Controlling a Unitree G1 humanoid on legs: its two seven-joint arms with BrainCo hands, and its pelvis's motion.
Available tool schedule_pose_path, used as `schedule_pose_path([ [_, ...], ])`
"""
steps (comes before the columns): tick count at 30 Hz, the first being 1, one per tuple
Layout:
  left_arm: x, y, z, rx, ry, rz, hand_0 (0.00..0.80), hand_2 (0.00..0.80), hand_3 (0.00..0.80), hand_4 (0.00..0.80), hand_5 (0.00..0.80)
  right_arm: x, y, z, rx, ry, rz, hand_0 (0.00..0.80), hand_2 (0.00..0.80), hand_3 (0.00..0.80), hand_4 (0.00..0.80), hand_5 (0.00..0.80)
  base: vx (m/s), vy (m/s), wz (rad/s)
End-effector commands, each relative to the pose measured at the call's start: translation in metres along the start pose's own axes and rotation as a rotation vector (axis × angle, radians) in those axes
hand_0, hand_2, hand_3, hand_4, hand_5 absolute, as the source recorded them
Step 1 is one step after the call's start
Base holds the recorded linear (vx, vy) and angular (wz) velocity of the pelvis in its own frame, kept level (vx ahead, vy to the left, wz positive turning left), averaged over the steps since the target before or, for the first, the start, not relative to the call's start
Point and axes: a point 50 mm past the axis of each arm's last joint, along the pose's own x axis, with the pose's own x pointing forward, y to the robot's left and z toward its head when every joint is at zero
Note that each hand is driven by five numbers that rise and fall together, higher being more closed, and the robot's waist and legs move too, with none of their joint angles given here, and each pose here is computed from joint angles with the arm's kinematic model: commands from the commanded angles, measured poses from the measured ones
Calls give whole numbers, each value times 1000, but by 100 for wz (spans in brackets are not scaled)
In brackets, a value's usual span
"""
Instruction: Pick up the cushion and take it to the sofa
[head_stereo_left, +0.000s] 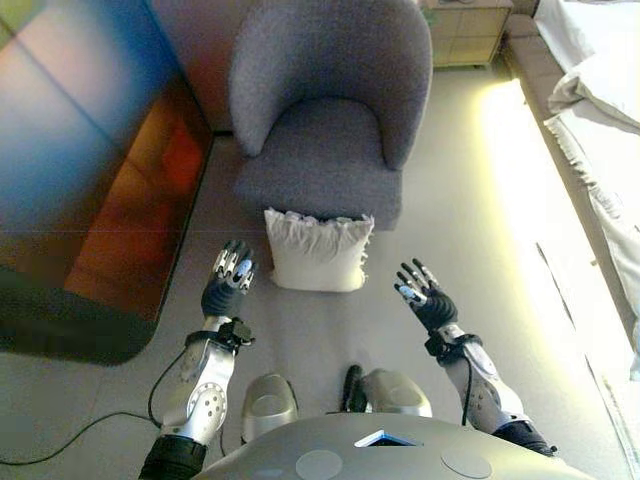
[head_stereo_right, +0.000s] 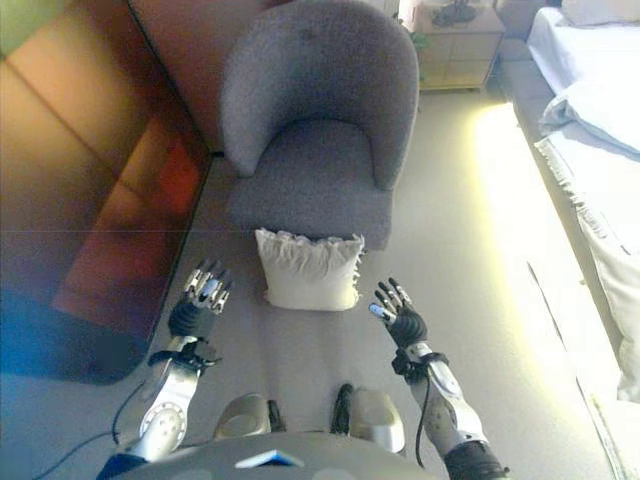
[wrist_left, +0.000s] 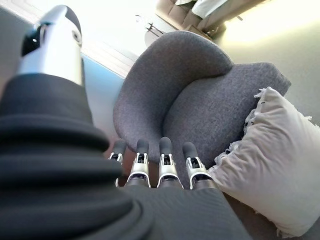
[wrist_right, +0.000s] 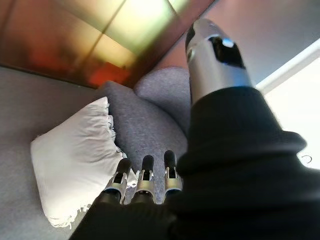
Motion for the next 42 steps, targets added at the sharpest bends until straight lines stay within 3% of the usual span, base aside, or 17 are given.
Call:
schedule_pose_path([
  [1, 7, -5, 28, -30, -146, -45, 0, 0, 0, 0, 0, 3, 13, 21, 19, -112, 43, 0, 0, 0, 0, 0, 265, 65, -18],
  [11, 2, 0, 26, -43, -151, -31, 0, 0, 0, 0, 0, 0, 10, 12, 15, -58, 72, 0, 0, 0, 0, 0, 271, 113, -33],
  [18, 15, -1, 42, 4, -182, -40, 0, 0, 0, 0, 0, 17, 26, 14, 43, -93, 58, 0, 0, 0, 0, 0, 264, 200, 18],
  [25, 6, 7, 39, 68, -141, -21, 0, 0, 0, 0, 0, 21, 36, 14, 76, -135, 82, 0, 0, 0, 0, 0, 366, 235, 1],
  [31, 3, 11, 42, 100, -148, -18, 0, 0, 0, 0, 0, 7, 39, 3, 94, -119, 52, 0, 0, 0, 0, 0, 288, 335, -8],
  [42, 3, 10, 51, 83, -194, -32, 0, 0, 0, 0, 0, 20, 30, 14, 120, -124, 74, 0, 0, 0, 0, 0, 221, -83, -23],
])
